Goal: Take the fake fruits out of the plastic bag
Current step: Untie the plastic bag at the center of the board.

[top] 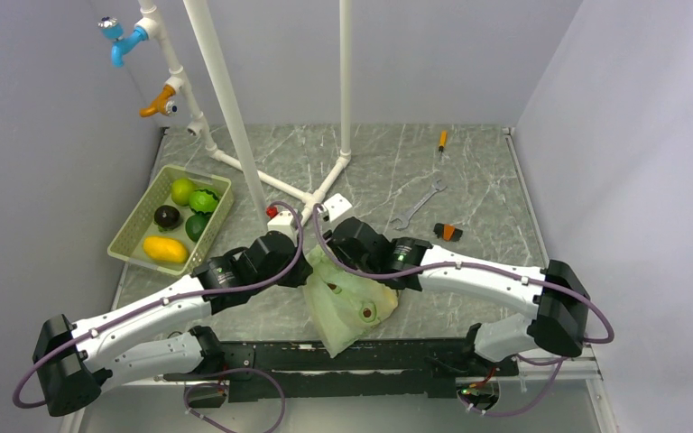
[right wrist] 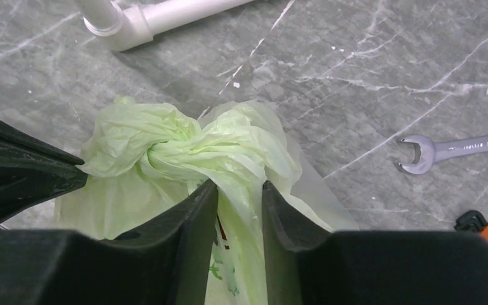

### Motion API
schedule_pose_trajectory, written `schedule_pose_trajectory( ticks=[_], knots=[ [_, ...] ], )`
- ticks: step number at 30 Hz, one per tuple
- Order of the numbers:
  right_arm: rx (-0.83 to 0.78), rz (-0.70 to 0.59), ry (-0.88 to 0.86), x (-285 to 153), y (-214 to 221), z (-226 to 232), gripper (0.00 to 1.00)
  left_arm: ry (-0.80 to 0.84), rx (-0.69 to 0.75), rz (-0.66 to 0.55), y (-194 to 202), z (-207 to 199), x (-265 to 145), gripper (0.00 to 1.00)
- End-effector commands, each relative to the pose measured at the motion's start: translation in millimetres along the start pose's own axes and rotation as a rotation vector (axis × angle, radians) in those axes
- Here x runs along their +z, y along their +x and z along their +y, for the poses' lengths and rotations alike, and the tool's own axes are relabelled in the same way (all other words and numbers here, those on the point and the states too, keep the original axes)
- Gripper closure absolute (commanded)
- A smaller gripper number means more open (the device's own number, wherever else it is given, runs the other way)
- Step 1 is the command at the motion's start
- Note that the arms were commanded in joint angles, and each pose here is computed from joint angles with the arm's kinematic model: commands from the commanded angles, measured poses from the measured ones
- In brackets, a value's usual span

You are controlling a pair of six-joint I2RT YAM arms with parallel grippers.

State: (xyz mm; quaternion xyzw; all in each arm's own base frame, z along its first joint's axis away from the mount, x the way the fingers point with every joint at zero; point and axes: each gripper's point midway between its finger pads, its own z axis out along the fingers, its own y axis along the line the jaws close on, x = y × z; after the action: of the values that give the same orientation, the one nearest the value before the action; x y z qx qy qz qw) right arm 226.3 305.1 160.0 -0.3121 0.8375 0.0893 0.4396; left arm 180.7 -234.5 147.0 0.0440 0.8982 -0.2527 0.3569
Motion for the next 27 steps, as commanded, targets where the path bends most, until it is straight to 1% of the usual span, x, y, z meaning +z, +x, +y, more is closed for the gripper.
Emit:
schedule_pose_trajectory(
  ticks=[1,4,5,6,9,12,15,18,23,26,27],
  knots=[
    [0.097,-0.144,-0.011,-15.9,-34.9,-2.5,0.71,0.035,-0.007,-0.022,-9.9,-10.7,-6.5,1.00],
    [0.122,-0.160,0.029,-19.6,-38.2,-12.7,0.92,0.020,-0.007,-0.016,-7.7,-7.2,-5.9,1.00],
    [0.133,-0.163,0.048,-20.4,-38.7,-17.7,0.97,0.015,-0.008,-0.015,-6.8,-5.7,-6.0,1.00],
    [0.149,-0.168,0.075,-21.7,-39.5,-26.2,1.00,0.011,-0.010,-0.018,-6.8,-4.2,-6.9,1.00],
    [0.229,-0.176,0.127,-24.5,-36.3,-49.6,1.00,0.001,-0.014,-0.033,-9.0,-0.8,-10.4,1.00],
    [0.410,-0.183,0.136,-26.1,-27.7,-83.3,1.00,-0.008,-0.017,-0.048,-11.7,2.0,-14.4,1.00],
    [0.620,-0.205,0.061,-28.0,-15.8,-112.3,1.00,-0.024,-0.019,-0.060,-13.5,6.1,-17.2,1.00],
    [0.737,-0.216,-0.027,-32.7,-8.0,-123.1,1.00,-0.031,-0.027,-0.075,-14.2,9.7,-19.3,1.00],
    [0.759,-0.199,-0.130,-38.1,-2.7,-112.0,1.00,-0.019,-0.034,-0.093,-14.7,10.4,-20.5,1.00],
    [0.667,-0.198,-0.205,-44.2,-9.5,-101.4,0.99,-0.014,-0.028,-0.087,-15.2,8.4,-21.0,1.00],
    [0.634,-0.197,-0.215,-46.6,-12.3,-100.0,0.95,-0.015,-0.026,-0.084,-15.2,8.0,-20.6,1.00]
  ],
)
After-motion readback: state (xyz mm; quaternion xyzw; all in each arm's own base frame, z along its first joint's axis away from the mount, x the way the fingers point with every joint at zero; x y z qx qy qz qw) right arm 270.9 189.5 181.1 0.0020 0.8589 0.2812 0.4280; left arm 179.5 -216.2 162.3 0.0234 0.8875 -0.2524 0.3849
